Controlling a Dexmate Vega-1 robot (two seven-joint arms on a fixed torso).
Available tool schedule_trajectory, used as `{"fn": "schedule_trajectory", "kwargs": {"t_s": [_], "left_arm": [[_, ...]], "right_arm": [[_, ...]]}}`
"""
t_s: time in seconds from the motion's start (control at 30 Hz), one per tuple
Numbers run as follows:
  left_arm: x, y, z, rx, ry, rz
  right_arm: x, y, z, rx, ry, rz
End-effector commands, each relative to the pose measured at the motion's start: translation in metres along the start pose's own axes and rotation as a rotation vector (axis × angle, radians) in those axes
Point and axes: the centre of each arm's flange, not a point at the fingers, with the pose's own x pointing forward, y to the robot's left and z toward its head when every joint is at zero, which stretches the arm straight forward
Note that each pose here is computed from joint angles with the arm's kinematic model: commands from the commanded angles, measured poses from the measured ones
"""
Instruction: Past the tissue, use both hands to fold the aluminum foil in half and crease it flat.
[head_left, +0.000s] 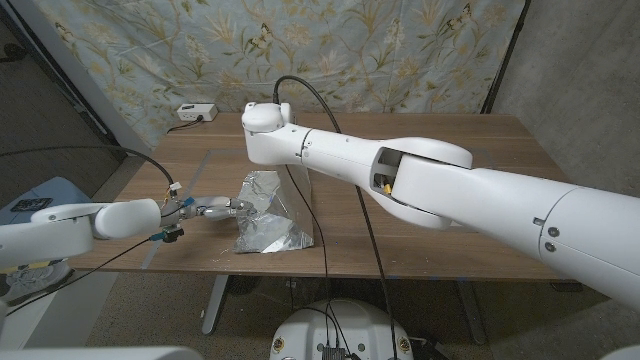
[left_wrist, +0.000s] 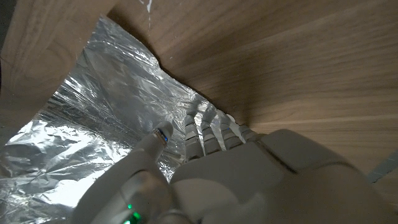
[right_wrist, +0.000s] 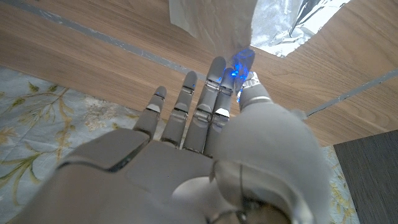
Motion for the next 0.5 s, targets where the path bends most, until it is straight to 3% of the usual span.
{"fn": "schedule_trajectory", "kwargs": {"t_s": [0.03,0.5], "left_arm": [[0.0003,-0.0008,0.0007,0.000,-0.003,0.000],[0.0002,-0.0007,0.0009,0.007,-0.003,0.002]], "right_arm": [[0.0072,0.0014,0.0070,0.062,-0.048,0.056],[0.0145,0.0027,0.0075,0.136,-0.088,0.076]]}}
